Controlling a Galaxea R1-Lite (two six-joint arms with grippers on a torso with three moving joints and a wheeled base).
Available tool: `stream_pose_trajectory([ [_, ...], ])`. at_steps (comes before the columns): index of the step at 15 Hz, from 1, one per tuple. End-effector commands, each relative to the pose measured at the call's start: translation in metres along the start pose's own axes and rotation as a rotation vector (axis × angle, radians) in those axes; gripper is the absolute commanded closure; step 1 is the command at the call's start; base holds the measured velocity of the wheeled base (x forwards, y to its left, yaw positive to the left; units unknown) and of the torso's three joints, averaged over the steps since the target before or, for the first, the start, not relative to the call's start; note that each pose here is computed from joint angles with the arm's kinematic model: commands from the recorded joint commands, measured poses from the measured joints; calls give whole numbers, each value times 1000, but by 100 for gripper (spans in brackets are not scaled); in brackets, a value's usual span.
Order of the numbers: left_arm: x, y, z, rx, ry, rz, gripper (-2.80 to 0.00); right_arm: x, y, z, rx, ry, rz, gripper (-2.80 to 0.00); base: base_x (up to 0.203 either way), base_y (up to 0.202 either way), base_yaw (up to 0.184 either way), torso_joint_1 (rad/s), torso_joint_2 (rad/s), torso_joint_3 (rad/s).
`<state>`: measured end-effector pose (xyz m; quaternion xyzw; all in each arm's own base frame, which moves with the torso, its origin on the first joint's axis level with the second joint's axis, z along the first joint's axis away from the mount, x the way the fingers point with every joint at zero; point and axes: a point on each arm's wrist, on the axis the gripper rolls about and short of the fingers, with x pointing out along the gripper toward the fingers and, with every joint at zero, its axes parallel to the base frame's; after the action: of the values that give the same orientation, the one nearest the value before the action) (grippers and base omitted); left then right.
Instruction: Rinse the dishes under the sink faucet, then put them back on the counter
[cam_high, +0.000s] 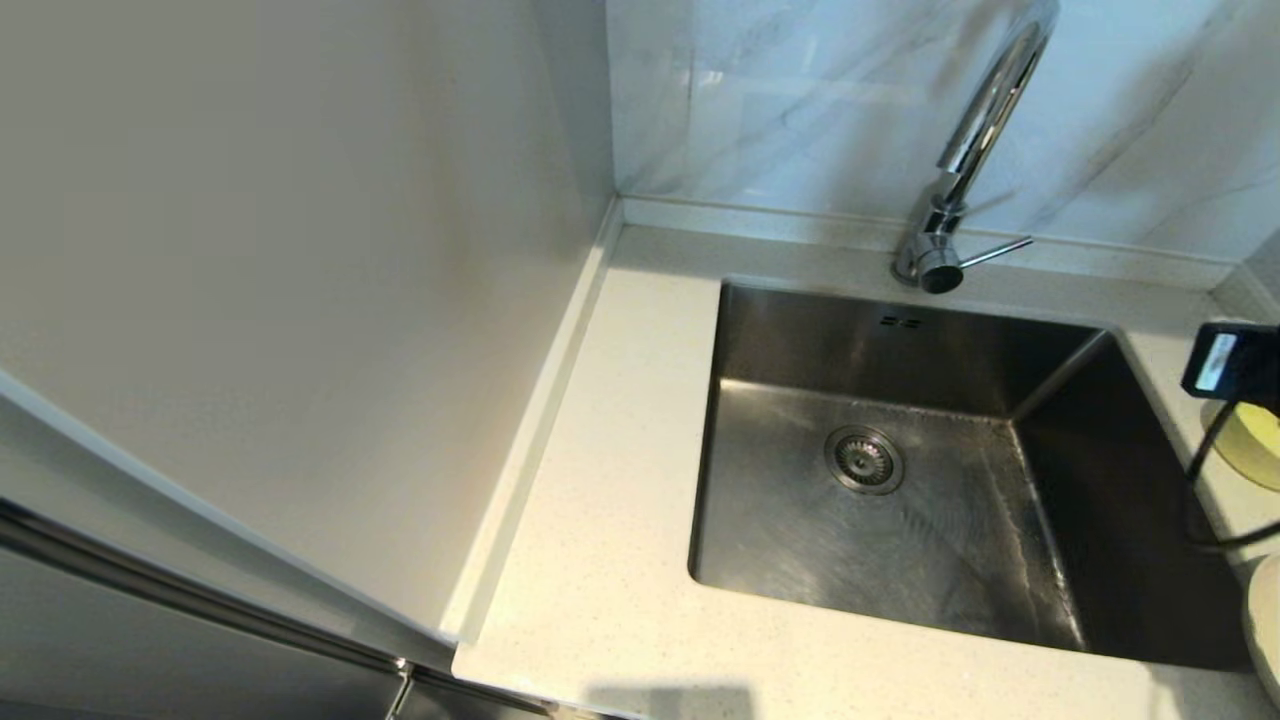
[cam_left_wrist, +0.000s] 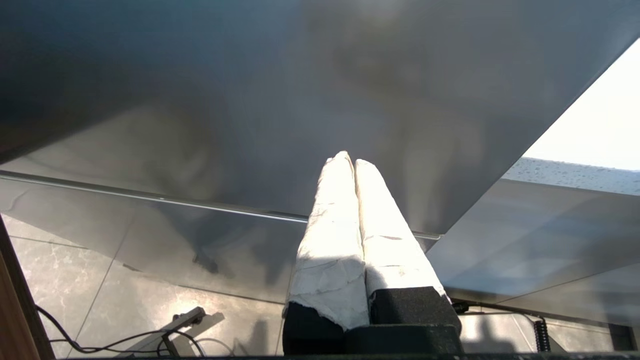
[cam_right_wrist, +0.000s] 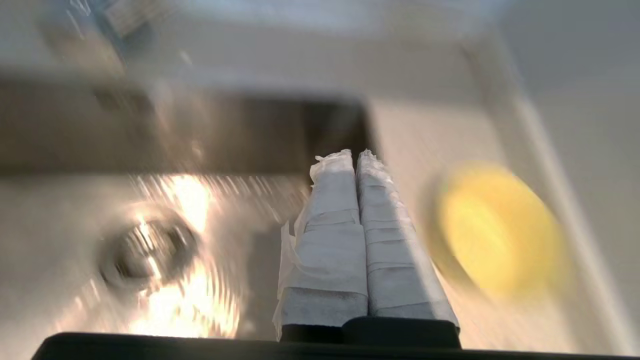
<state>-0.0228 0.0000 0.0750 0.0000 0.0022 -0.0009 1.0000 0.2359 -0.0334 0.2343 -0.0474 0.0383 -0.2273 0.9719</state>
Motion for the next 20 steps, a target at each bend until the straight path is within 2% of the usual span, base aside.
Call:
stream_pose_trajectory([
  [1, 0, 0, 0, 0, 0, 0, 0, -56, -23, 12, 25, -92, -46, 0, 0, 0, 0, 0, 0, 0],
  [5, 0, 0, 0, 0, 0, 0, 0, -122, -48, -1, 29, -170, -154, 0, 0, 0, 0, 0, 0, 0],
  [9, 0, 0, 0, 0, 0, 0, 0, -171, -65, -32, 50, -221, -243, 0, 0, 0, 0, 0, 0, 0],
  [11, 0, 0, 0, 0, 0, 0, 0, -190, -70, -56, 50, -222, -251, 0, 0, 0, 0, 0, 0, 0],
  [13, 0, 0, 0, 0, 0, 0, 0, -203, -72, -80, 41, -241, -181, 0, 0, 0, 0, 0, 0, 0],
  [15, 0, 0, 0, 0, 0, 0, 0, -213, -70, -102, 16, -253, -32, 0, 0, 0, 0, 0, 0, 0],
  [17, 0, 0, 0, 0, 0, 0, 0, -216, -65, -133, -16, -184, 121, 0, 0, 0, 0, 0, 0, 0],
  [19, 0, 0, 0, 0, 0, 0, 0, -215, -62, -141, 62, -126, 212, 0, 0, 0, 0, 0, 0, 0],
  [20, 0, 0, 0, 0, 0, 0, 0, -214, -60, -149, 72, -51, 271, 0, 0, 0, 0, 0, 0, 0],
])
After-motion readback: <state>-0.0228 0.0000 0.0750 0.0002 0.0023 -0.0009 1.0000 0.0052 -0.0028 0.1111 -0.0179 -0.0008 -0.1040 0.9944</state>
